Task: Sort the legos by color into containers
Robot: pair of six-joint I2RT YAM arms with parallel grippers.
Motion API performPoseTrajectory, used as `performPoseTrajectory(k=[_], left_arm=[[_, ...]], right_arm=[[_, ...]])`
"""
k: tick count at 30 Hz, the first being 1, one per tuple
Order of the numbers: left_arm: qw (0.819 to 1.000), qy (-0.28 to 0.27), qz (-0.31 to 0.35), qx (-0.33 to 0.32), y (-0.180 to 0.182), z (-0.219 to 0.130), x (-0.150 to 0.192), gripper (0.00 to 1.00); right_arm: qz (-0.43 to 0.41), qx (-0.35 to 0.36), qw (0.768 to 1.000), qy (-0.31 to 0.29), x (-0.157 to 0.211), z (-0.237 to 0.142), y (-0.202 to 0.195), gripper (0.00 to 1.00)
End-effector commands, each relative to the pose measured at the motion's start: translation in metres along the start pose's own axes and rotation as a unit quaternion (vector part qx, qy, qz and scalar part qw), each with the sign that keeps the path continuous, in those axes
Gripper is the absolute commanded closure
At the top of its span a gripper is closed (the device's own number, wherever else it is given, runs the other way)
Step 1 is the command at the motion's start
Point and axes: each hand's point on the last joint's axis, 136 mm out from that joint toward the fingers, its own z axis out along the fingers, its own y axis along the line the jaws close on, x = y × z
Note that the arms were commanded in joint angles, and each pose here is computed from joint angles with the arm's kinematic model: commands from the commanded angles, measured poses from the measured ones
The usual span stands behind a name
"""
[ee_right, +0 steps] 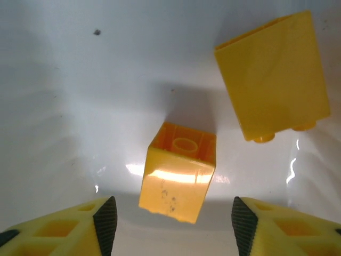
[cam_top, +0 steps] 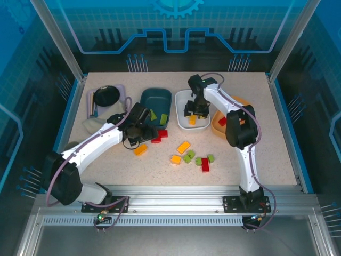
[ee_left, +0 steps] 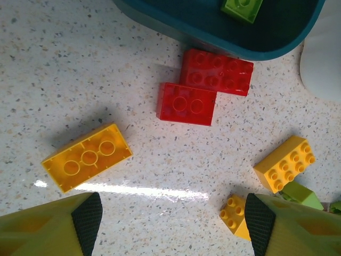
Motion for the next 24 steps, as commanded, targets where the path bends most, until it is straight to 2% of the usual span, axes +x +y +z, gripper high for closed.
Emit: performPoseTrajectory(k=[1, 4, 7, 12, 15, 19, 24], left_arm=[[1.0, 0.009, 0.007, 0.009, -0.007, 0.007, 0.004, 0.25], [1.0, 0.011, 0.015, 0.011, -0.014, 0.01, 0.005, 0.25], [0.999, 0.012, 0.03, 0.021, -0.023, 0.012, 0.006, 0.25], [0.995, 0.023, 0.074, 0.056, -0.048, 0.013, 0.014, 0.26], [0.992, 0.031, 0.102, 0.063, -0.058, 0.013, 0.02, 0.26], [0.987, 0.043, 0.131, 0.077, -0.075, 0.013, 0.026, 0.28], [0.979, 0.068, 0.172, 0.083, -0.1, 0.021, 0.037, 0.33]], right_arm=[[-0.035, -0.033, 0.997, -0.057, 0.003, -0.052, 0.016, 0.37], [-0.077, -0.047, 0.991, -0.103, 0.019, -0.077, 0.016, 0.39], [-0.111, -0.045, 0.986, -0.113, 0.05, -0.089, 0.006, 0.42], [-0.12, -0.024, 0.991, -0.055, 0.127, -0.079, -0.032, 0.44], [-0.116, -0.016, 0.992, -0.043, 0.162, -0.079, -0.051, 0.44], [-0.101, -0.01, 0.995, -0.022, 0.191, -0.074, -0.067, 0.44], [-0.072, -0.011, 0.997, -0.022, 0.202, -0.072, -0.074, 0.45]])
